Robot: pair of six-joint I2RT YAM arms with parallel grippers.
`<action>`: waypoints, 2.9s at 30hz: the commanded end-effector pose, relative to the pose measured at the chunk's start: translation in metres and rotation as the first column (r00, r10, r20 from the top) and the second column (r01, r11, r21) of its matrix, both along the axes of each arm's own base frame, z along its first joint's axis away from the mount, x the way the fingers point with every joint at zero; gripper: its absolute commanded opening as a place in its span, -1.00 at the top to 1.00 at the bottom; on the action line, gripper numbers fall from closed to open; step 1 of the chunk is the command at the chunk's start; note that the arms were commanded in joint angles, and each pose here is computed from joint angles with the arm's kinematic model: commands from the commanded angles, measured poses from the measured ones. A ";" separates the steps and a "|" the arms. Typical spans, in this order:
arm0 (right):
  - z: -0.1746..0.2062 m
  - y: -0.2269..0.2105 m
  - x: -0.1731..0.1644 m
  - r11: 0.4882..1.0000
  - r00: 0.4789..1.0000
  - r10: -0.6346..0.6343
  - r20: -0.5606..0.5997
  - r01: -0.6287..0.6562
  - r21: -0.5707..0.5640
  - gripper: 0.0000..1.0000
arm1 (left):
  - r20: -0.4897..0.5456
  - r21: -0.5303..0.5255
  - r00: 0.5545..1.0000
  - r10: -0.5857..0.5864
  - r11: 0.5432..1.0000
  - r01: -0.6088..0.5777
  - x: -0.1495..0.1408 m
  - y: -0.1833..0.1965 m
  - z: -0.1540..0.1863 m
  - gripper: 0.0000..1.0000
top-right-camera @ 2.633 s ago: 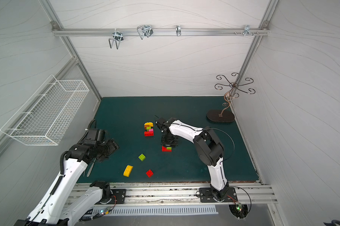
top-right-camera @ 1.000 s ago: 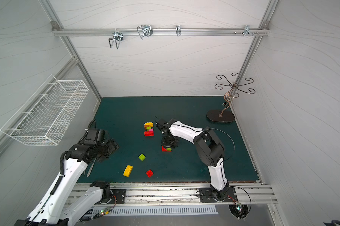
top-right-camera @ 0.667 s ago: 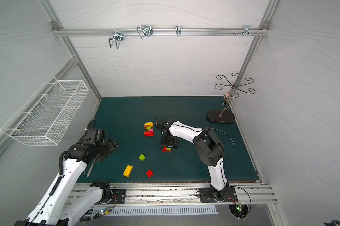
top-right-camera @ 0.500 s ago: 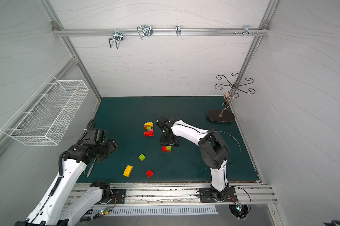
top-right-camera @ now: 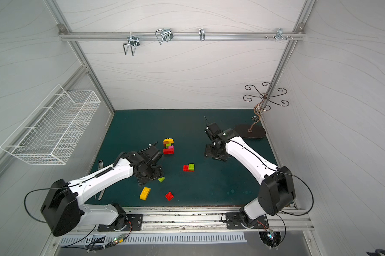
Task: Assemble the letter s with lego
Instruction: Pick up the lego brick from the center of the board, then place the lego brick at the center of the board, then pick up the lego brick from the center of the board.
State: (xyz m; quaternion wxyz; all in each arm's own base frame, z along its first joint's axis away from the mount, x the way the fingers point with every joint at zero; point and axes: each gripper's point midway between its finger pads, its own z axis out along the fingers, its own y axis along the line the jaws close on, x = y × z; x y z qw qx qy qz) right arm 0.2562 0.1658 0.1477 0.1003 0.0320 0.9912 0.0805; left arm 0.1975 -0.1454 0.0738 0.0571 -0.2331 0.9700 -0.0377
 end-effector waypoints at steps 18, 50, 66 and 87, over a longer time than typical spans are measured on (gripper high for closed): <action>-0.001 -0.031 -0.014 0.996 1.000 0.007 -0.002 -0.006 0.086 -0.42 | 0.016 -0.028 0.988 0.154 0.988 -0.154 0.045 -0.035 -0.041 -0.45; -0.001 -0.038 -0.017 0.997 1.000 0.005 0.001 -0.005 0.072 -0.25 | 0.031 -0.092 0.918 -0.395 0.913 0.397 0.035 -0.164 -0.015 0.42; -0.004 -0.042 -0.019 0.997 1.000 0.005 -0.008 -0.004 0.076 -0.25 | -0.146 -0.022 0.821 -0.552 0.831 0.556 0.015 -0.180 -0.048 0.16; -0.005 0.089 -0.096 0.930 0.929 0.368 -0.031 -0.368 -0.004 -0.23 | 0.377 0.019 0.924 -0.064 0.998 0.061 0.039 0.037 0.146 -0.28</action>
